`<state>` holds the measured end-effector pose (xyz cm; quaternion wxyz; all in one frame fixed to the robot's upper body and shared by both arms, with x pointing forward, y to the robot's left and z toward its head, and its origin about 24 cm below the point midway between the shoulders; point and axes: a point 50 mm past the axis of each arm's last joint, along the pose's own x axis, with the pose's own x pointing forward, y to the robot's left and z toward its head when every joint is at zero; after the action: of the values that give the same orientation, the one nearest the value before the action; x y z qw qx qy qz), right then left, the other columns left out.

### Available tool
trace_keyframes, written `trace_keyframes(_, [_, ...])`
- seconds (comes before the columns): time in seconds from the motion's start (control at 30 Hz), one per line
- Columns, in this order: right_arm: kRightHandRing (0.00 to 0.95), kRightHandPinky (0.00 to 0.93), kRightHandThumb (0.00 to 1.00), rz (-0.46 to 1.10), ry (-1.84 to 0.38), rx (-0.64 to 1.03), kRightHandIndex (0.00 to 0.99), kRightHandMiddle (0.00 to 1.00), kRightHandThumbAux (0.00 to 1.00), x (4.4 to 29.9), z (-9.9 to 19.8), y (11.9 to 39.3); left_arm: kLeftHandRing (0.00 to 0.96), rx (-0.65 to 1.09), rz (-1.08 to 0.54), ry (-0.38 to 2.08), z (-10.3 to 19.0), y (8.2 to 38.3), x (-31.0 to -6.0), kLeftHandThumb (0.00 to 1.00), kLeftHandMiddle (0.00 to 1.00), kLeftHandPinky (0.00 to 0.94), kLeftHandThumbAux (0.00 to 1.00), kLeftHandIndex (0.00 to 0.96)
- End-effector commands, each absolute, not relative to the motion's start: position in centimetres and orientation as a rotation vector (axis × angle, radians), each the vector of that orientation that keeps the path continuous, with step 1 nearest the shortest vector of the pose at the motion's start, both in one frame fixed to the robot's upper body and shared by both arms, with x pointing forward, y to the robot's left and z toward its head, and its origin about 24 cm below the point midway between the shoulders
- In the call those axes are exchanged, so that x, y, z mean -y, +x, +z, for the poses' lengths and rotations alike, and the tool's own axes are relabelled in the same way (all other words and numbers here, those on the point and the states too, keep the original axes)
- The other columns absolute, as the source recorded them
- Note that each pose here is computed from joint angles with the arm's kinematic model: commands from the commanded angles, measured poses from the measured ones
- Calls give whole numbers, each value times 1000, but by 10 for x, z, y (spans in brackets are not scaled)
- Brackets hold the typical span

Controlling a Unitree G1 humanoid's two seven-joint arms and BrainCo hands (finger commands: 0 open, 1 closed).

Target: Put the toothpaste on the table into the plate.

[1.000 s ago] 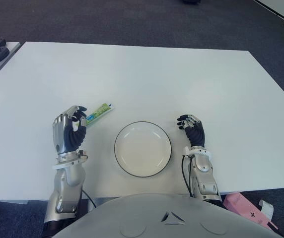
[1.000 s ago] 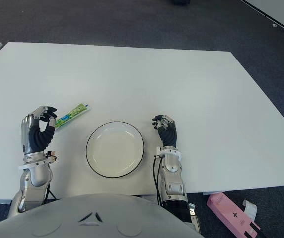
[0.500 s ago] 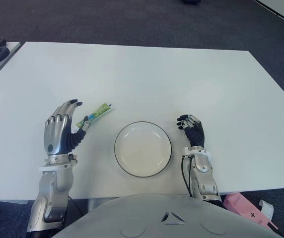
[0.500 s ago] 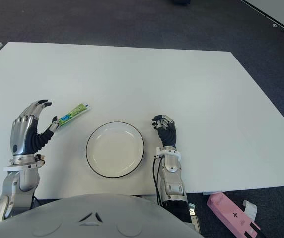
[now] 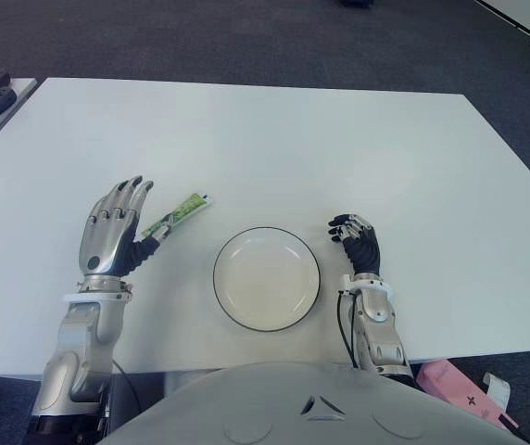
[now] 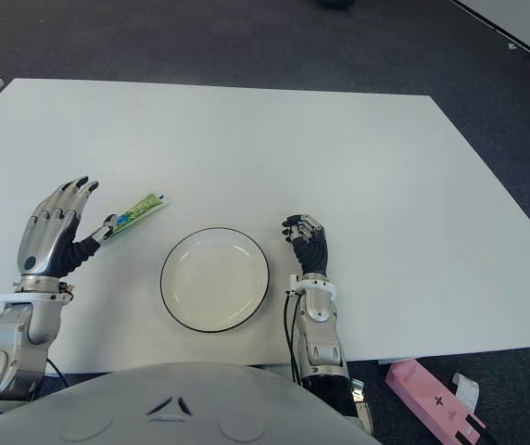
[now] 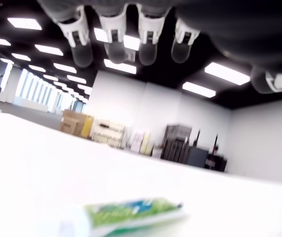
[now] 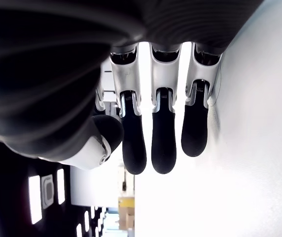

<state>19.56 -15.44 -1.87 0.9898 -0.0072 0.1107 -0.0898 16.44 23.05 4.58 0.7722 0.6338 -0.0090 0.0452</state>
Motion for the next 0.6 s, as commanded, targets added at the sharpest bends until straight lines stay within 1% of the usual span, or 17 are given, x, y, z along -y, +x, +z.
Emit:
trace_keyframes(0.03, [492, 482, 708, -192, 3, -396, 427, 488, 728, 154, -47, 176, 0, -79, 5, 1449, 38, 167, -235, 425, 0, 0, 76, 0])
trace_keyframes(0.17, [492, 484, 708, -188, 5, -393, 427, 488, 728, 154, -47, 175, 0, -137, -41, 1478, 33, 173, -239, 431, 0, 0, 74, 0])
trace_keyframes(0.33, [503, 505, 707, -168, -8, -387, 427, 495, 729, 155, -48, 175, 0, -237, -137, 1522, 14, 189, -248, 432, 0, 0, 84, 0])
trace_keyframes(0.6, [509, 509, 707, -153, -15, -383, 427, 498, 729, 156, -49, 174, 0, -323, -268, 1593, 5, 190, -252, 420, 0, 0, 97, 0])
